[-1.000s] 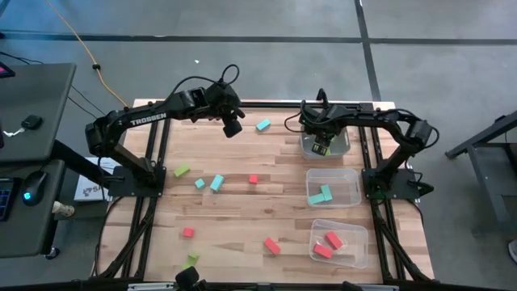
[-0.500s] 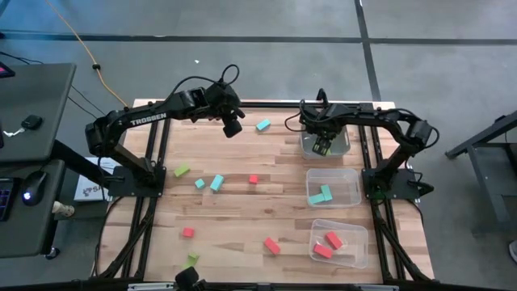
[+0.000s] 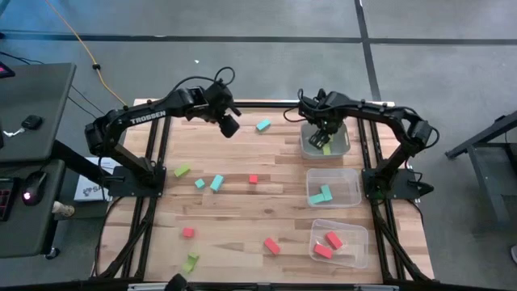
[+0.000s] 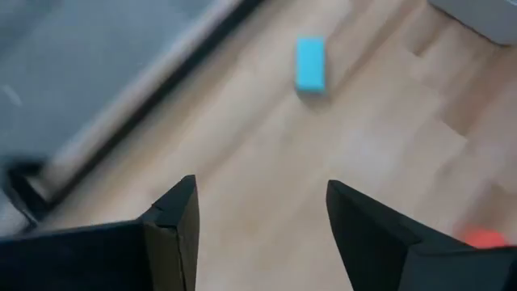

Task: Sort & place blocks by color
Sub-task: Put the light blue block into the top transparent bin

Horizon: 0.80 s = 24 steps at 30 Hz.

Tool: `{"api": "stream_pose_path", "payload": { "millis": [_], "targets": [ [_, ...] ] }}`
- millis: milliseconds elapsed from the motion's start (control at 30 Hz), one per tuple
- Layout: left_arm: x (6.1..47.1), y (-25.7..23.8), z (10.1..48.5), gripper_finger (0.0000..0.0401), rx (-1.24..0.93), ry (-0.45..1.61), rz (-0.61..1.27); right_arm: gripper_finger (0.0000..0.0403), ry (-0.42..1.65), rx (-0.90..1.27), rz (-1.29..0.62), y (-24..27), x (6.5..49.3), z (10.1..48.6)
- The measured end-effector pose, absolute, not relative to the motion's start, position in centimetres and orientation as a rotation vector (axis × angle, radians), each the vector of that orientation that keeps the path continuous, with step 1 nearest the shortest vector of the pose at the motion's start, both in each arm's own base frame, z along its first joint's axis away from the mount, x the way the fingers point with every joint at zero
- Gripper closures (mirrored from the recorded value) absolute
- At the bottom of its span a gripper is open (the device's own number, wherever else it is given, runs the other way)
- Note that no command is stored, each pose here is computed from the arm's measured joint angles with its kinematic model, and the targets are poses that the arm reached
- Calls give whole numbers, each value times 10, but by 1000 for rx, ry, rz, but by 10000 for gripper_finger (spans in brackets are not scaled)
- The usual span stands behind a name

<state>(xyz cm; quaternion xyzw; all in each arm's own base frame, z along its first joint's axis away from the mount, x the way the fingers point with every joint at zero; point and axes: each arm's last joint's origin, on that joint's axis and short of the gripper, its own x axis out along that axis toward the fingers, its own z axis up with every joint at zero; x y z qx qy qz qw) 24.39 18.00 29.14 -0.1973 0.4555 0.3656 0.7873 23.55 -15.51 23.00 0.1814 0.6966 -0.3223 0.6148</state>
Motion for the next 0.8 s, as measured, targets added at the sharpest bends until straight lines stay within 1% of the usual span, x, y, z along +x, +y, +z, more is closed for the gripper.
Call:
{"api": "stream_pose_path", "payload": {
  "millis": [100,233,467,633,800],
  "targets": [
    [242,174,289,210,-553,1000,764,206,1571,512,-745,-155,238,237],
    [245,161,286,209,-600,1048,729,205,1524,590,-740,-153,243,245],
    [250,137,276,208,-655,1135,724,205,1505,555,-713,-139,254,255],
    [251,115,258,208,-716,1211,744,205,1494,536,-697,-129,262,258],
    [254,93,243,208,-779,1262,717,205,1504,508,-668,-120,265,258]
  ]
}}
